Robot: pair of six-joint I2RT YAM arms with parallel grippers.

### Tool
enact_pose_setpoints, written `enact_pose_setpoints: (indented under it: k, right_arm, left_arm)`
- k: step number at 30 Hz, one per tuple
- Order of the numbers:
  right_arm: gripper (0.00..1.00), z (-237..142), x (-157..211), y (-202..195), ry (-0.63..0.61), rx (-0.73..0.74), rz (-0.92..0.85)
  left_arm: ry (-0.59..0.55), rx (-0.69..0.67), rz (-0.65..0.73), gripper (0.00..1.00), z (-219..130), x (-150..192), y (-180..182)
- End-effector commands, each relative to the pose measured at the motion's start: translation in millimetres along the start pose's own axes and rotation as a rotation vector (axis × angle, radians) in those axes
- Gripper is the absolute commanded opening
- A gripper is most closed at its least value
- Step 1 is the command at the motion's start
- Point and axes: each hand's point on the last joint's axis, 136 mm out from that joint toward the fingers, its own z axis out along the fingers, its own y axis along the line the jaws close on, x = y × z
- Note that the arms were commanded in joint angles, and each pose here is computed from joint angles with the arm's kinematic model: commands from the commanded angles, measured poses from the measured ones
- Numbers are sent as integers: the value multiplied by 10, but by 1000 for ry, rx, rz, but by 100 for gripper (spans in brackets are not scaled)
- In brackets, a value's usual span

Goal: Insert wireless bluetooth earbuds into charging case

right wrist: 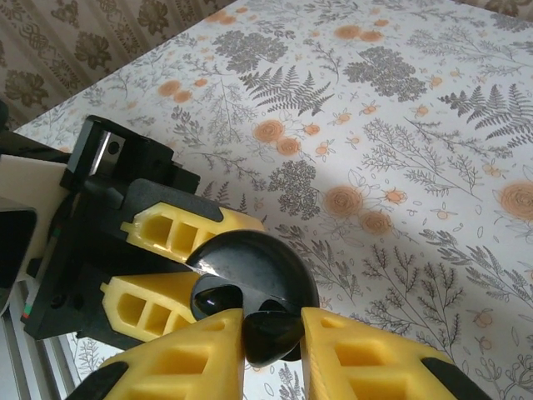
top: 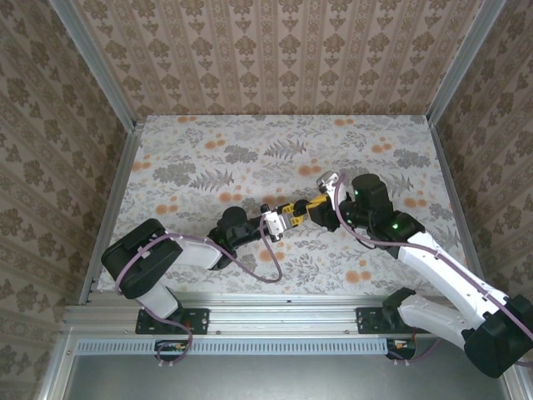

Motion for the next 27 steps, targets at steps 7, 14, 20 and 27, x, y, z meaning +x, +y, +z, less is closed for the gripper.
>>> enact_pose_setpoints:
  k: [7, 14, 20, 27]
  right_arm:
    - [23, 54, 11, -56, 10, 29, -15]
    - [25, 86, -5, 24, 7, -15, -13]
    - [26, 90, -6, 96, 15, -59, 2]
    - [27, 75, -89, 179, -12, -104, 23]
  left_arm:
    - [-59, -14, 25, 1, -19, -217, 50]
    - [-60, -9, 21, 1, -9, -225, 45]
    - [-55, -8, 14, 1, -8, -212, 43]
    - [-49, -6, 6, 1, 0, -200, 40]
